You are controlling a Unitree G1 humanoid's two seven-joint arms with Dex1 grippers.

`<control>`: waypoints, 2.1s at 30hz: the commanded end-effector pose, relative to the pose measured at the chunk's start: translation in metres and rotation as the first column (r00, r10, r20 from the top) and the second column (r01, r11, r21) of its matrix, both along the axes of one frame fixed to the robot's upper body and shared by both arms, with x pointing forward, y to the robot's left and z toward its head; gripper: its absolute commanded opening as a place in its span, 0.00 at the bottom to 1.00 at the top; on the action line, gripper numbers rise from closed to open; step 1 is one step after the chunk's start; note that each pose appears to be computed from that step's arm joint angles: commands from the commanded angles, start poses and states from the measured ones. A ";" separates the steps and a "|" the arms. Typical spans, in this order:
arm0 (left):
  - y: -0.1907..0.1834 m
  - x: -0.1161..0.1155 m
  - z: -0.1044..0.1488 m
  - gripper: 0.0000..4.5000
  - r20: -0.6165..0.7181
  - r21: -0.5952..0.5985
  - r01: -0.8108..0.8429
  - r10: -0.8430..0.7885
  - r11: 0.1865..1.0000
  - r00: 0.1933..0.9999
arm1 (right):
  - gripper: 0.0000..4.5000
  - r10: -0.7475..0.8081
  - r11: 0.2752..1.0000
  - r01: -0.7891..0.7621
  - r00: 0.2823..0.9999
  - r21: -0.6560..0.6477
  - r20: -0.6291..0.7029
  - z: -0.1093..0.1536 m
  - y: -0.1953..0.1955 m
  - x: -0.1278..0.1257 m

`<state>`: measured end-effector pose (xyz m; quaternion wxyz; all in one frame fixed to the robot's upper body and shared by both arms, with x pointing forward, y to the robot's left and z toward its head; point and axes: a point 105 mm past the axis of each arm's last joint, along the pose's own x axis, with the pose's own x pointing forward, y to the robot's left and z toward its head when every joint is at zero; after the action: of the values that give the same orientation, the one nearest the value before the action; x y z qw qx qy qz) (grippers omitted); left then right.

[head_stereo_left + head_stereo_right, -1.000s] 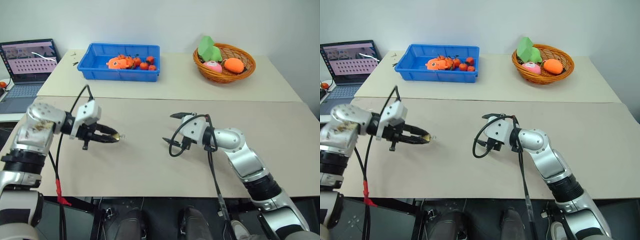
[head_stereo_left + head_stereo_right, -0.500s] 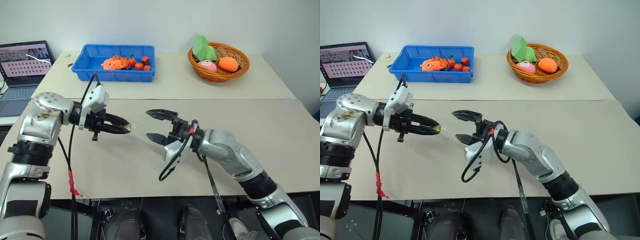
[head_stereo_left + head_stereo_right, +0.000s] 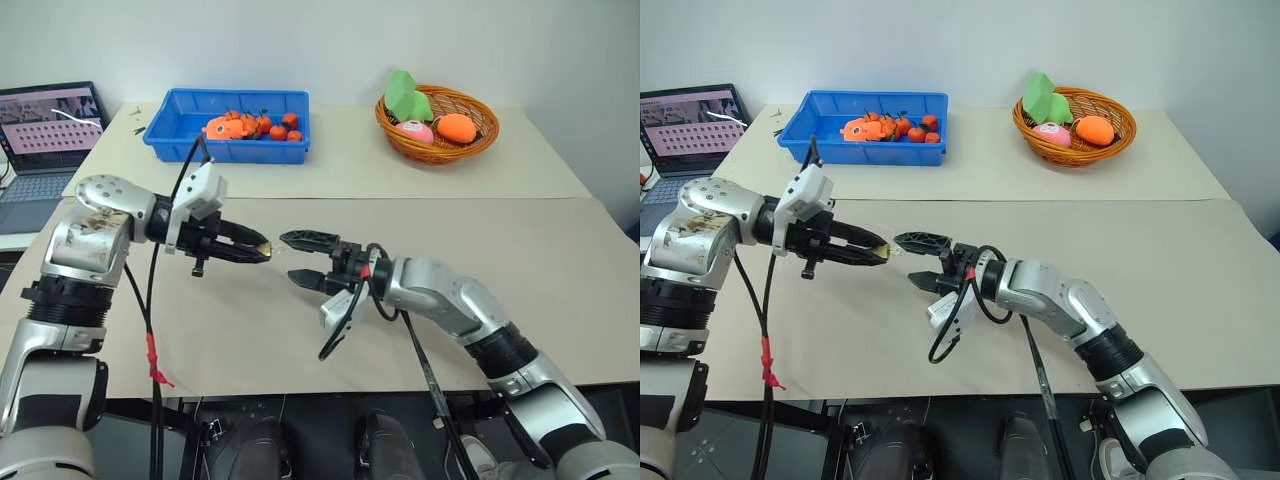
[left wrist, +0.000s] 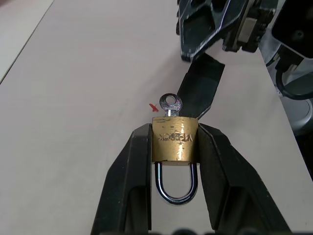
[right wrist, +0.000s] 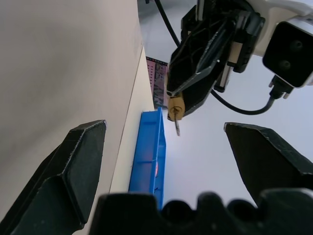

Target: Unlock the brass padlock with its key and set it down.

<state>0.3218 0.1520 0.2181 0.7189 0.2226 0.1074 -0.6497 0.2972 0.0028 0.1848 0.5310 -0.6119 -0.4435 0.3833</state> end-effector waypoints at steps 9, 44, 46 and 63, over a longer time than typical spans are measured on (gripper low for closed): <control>-0.005 -0.015 0.006 0.19 -0.007 0.003 0.057 -0.057 0.998 0.998 | 1.00 0.009 0.999 -0.012 0.995 0.034 0.101 0.016 -0.001 0.000; 0.001 -0.005 -0.004 0.19 0.015 0.036 0.043 -0.043 0.998 0.999 | 0.60 0.017 0.999 -0.020 0.995 0.031 0.094 0.012 0.003 -0.005; 0.000 -0.005 -0.003 0.19 0.016 0.035 0.044 -0.045 0.998 0.999 | 0.45 0.008 0.999 -0.011 0.996 0.030 0.094 0.011 0.002 -0.004; -0.010 -0.001 -0.002 0.19 0.022 0.017 0.068 -0.069 0.998 0.997 | 0.45 0.027 1.000 -0.029 0.996 0.012 0.089 0.008 0.006 -0.008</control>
<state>0.3197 0.1444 0.2050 0.6972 0.2236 0.1162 -0.6711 0.2962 0.0056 0.1842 0.5135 -0.6250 -0.4589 0.3675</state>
